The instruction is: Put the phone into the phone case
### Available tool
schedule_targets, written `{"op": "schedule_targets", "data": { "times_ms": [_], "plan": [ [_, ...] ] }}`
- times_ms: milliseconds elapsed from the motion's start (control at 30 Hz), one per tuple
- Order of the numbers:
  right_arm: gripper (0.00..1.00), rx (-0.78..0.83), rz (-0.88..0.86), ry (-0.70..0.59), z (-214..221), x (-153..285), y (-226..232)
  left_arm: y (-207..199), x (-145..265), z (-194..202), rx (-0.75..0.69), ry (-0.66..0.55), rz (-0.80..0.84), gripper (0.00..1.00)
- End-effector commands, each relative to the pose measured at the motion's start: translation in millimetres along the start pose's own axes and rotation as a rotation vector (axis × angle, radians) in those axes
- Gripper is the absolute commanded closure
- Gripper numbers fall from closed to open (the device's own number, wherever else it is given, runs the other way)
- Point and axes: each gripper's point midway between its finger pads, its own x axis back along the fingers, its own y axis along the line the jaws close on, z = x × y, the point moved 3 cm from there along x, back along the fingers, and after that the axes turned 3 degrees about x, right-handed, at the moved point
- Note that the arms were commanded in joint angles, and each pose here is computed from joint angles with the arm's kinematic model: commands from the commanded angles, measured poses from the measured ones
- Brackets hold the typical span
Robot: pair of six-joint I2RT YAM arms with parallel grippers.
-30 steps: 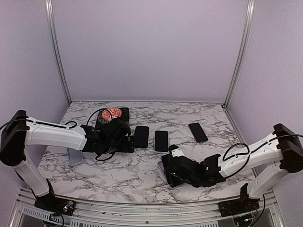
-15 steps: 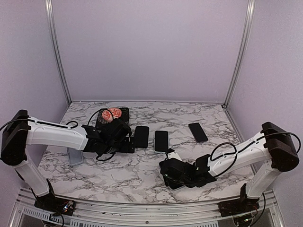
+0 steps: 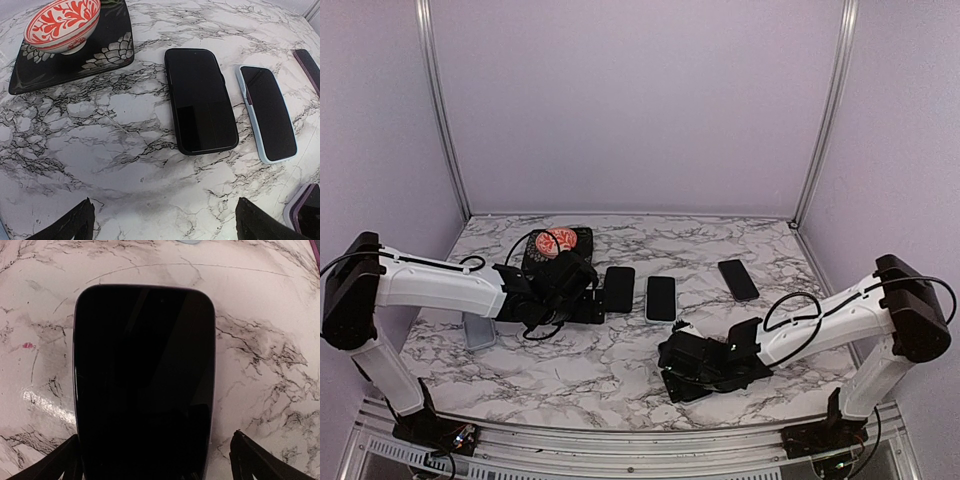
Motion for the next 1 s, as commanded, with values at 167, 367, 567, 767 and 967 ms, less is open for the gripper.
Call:
{"op": "schedule_targets", "data": {
  "times_ms": [167, 367, 567, 767, 967],
  "plan": [
    [0.01, 0.019, -0.148, 0.296, 2.3, 9.2, 5.2, -1.2, 0.0, -1.8, -0.021, 0.000, -0.004, 0.01],
    [0.01, 0.044, -0.182, 0.366, 2.6, 9.5, 7.2, 1.6, 1.2, 0.2, -0.021, 0.003, -0.007, 0.01],
    [0.08, 0.062, -0.185, 0.417, 12.2, 1.6, 5.9, 4.7, 3.1, 1.5, -0.019, 0.001, -0.011, 0.01],
    [0.35, 0.050, -0.185, 0.401, 8.7, 3.6, 5.8, 6.9, 6.1, -1.2, -0.022, -0.012, -0.017, 0.01],
    [0.56, 0.047, -0.191, 0.355, -2.7, 7.8, 7.3, -0.7, 9.7, -5.0, -0.043, -0.024, -0.004, 0.02]
  ]
}}
